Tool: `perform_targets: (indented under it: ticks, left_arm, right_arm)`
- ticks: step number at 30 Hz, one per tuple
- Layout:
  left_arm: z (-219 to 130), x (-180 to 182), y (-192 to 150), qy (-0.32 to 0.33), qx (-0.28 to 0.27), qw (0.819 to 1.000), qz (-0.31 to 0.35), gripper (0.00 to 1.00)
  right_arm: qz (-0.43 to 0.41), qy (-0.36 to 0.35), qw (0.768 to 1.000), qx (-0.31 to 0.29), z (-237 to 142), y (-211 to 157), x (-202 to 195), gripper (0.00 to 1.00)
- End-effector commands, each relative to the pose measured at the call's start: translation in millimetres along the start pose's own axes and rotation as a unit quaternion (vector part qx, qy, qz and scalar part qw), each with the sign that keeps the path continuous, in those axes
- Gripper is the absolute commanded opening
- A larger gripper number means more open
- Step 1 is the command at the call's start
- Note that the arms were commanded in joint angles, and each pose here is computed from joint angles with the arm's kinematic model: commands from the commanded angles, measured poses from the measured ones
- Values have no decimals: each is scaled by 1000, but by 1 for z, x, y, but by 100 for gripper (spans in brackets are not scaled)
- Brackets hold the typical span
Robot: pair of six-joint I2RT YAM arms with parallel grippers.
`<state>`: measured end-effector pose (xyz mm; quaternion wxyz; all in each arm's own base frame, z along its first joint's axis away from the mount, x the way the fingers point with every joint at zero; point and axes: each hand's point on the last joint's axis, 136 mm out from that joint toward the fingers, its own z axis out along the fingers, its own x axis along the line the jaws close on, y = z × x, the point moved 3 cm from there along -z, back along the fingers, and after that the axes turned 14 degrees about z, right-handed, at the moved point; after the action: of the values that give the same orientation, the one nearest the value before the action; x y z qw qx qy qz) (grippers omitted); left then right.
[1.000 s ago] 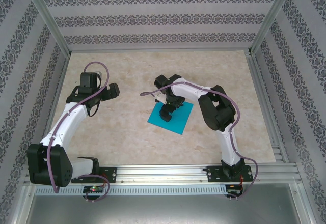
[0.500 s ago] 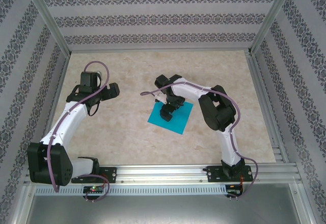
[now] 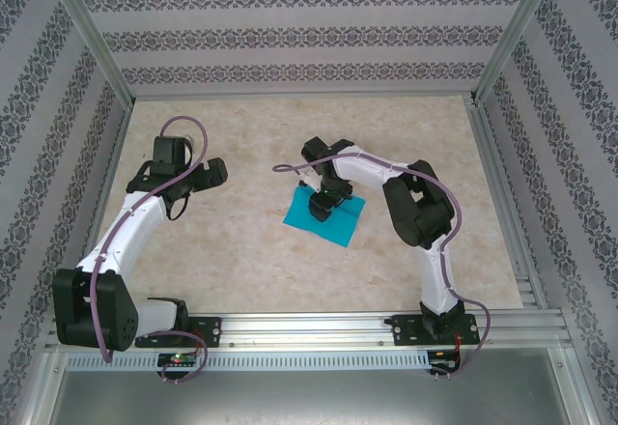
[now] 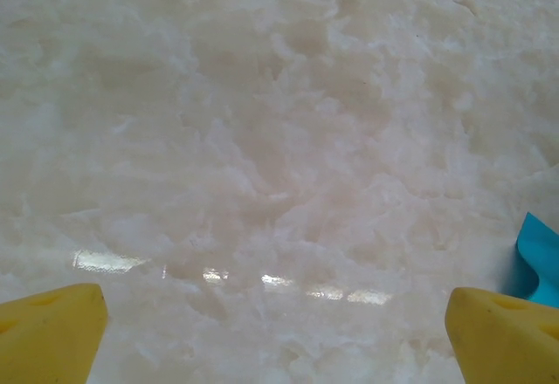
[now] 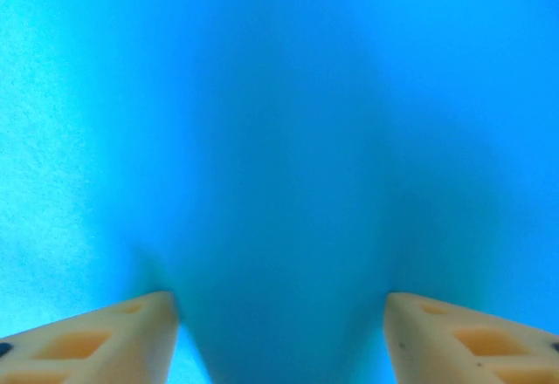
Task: Fold a paper plane with a square sheet of paper (pick it up from the middle)
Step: Fold the square sheet of paper in half at the center of the table.
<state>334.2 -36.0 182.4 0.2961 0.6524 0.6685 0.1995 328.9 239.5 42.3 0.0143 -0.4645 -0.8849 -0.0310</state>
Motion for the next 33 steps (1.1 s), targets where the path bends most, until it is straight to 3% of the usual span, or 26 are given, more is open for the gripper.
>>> perform_targets:
  ticks: [1,3,8,13,17,28,33]
  left_arm:
    - [-5,-2,5,-10,-5,1000,-21,100]
    - [-4,-6,2,-28,-5,999,-32,100]
    - [1,-24,-8,-100,-7,993,-63,100]
    - [8,-44,-21,-179,-3,979,-101,100]
    - [12,-60,-30,-226,-2,966,-127,99]
    - [25,-117,-59,-305,25,932,-196,97]
    - [34,-147,-67,-329,46,918,-215,85]
  right_arm:
    - [62,90,994,-30,-2,4,22,49]
    - [96,120,986,-58,-16,8,30,40]
    - [189,231,945,-132,-60,20,55,37]
    - [281,358,870,-192,-92,35,73,36]
    - [333,414,817,-222,-97,43,75,36]
    - [448,380,784,-203,-53,40,54,43]
    - [478,393,759,-203,-46,37,49,44]
